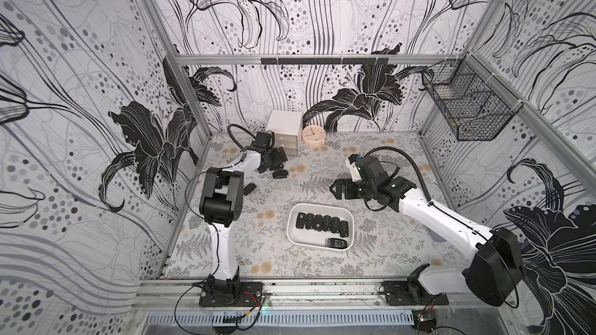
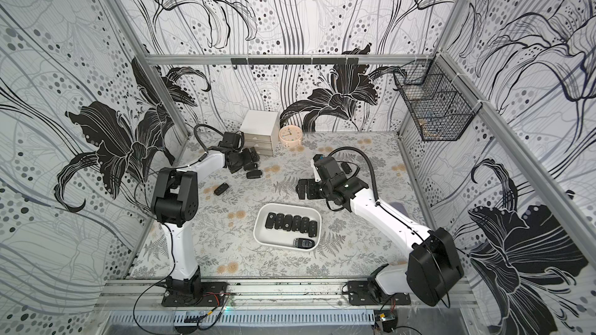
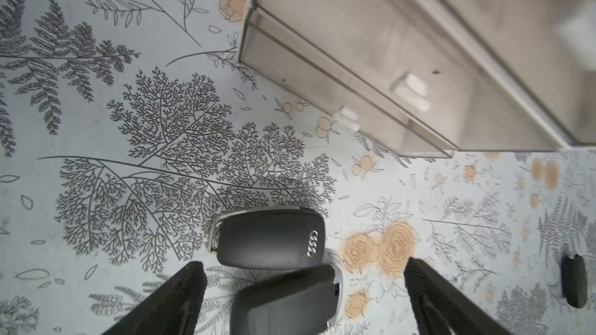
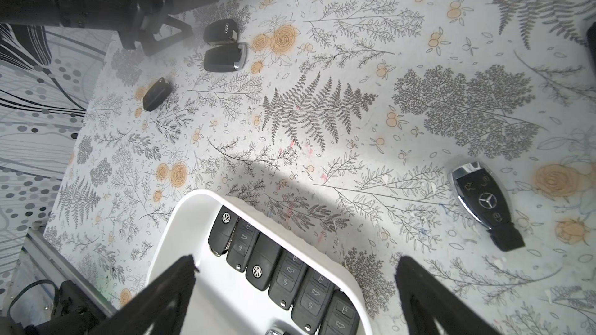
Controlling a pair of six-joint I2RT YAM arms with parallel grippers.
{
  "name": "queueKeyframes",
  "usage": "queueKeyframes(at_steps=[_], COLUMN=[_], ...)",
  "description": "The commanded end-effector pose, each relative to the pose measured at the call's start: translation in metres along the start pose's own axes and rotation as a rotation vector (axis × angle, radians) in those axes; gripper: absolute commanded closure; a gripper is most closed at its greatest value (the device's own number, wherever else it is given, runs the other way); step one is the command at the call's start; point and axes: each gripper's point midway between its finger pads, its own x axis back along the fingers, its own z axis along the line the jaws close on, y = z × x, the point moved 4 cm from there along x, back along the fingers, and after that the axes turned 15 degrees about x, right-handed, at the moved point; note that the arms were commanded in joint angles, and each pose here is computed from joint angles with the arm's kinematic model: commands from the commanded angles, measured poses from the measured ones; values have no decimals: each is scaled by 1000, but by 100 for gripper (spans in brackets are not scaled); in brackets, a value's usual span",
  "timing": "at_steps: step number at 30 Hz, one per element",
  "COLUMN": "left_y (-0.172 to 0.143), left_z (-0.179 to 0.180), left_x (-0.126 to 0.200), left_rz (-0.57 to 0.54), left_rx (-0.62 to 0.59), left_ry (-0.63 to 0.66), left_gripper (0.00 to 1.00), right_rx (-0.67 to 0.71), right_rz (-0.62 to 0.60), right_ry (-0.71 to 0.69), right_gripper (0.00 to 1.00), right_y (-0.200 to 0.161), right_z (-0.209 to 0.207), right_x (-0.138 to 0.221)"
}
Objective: Place the car key into the storage box
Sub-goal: Move the car key to the center of the board, then pick up the car key from the center of the board.
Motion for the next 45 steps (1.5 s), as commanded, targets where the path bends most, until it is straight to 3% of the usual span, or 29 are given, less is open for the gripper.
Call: queueKeyframes(at_steps=[1,15,22,32,37,45], left_y=[-11,-65,-71,-67,-72,-84], left_z=[-2,-22,-22,-20,-20,-26], left_x=[-7,2,4,-13,-21,-33], left_rz=[51,125,92,62,77,88], left_rx=[-23,-72,-175,-461,-532,-611], left_ry=[3,-71,17,214,257,300], left_gripper=[1,1,1,1,8,28], right_rx=[-4,-7,-7,-4,0,4], right_rz=[7,12,9,13,12,16], right_ry=[-26,-5,1,-5,-10,-6], right_gripper=[0,0,0,0,0,0], right_y=[-5,-3,-2,-4,-5,-4], right_z=[-3,1,1,0,0,0], right_x=[5,0,1,3,5,3])
